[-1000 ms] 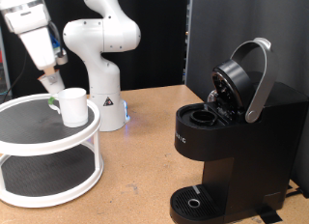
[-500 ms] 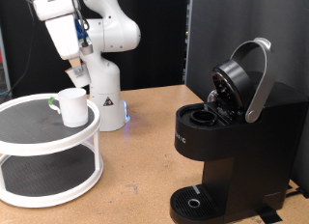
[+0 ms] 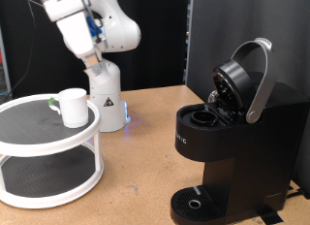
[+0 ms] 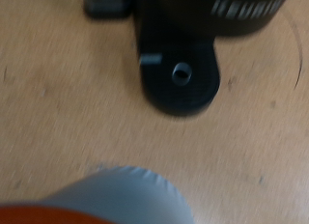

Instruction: Make a cup of coffee with the keurig machine

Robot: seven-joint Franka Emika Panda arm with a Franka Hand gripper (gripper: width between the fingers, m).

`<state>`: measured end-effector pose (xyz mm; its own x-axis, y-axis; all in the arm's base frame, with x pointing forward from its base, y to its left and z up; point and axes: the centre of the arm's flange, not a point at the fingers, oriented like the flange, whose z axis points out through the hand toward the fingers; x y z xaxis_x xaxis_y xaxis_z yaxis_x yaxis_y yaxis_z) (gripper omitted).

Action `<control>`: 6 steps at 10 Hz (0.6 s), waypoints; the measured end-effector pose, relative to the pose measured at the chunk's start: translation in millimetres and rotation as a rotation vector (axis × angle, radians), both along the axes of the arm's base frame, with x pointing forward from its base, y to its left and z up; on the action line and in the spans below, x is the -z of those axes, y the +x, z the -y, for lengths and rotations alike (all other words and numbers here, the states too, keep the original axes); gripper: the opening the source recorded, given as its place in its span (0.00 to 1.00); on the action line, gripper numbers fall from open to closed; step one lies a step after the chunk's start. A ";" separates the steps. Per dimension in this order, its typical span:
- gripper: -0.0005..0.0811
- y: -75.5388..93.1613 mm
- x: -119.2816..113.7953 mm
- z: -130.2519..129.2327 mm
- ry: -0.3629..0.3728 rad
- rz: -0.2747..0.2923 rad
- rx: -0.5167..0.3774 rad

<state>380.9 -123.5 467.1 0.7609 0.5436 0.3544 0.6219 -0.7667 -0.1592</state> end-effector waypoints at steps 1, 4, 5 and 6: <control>0.53 8.3 -5.0 -10.4 0.015 0.009 -0.013; 0.53 36.1 -17.0 -37.6 -0.002 0.001 -0.022; 0.53 45.2 -16.3 -44.3 -0.010 -0.020 0.008; 0.53 44.3 -15.3 -42.2 -0.008 -0.014 -0.007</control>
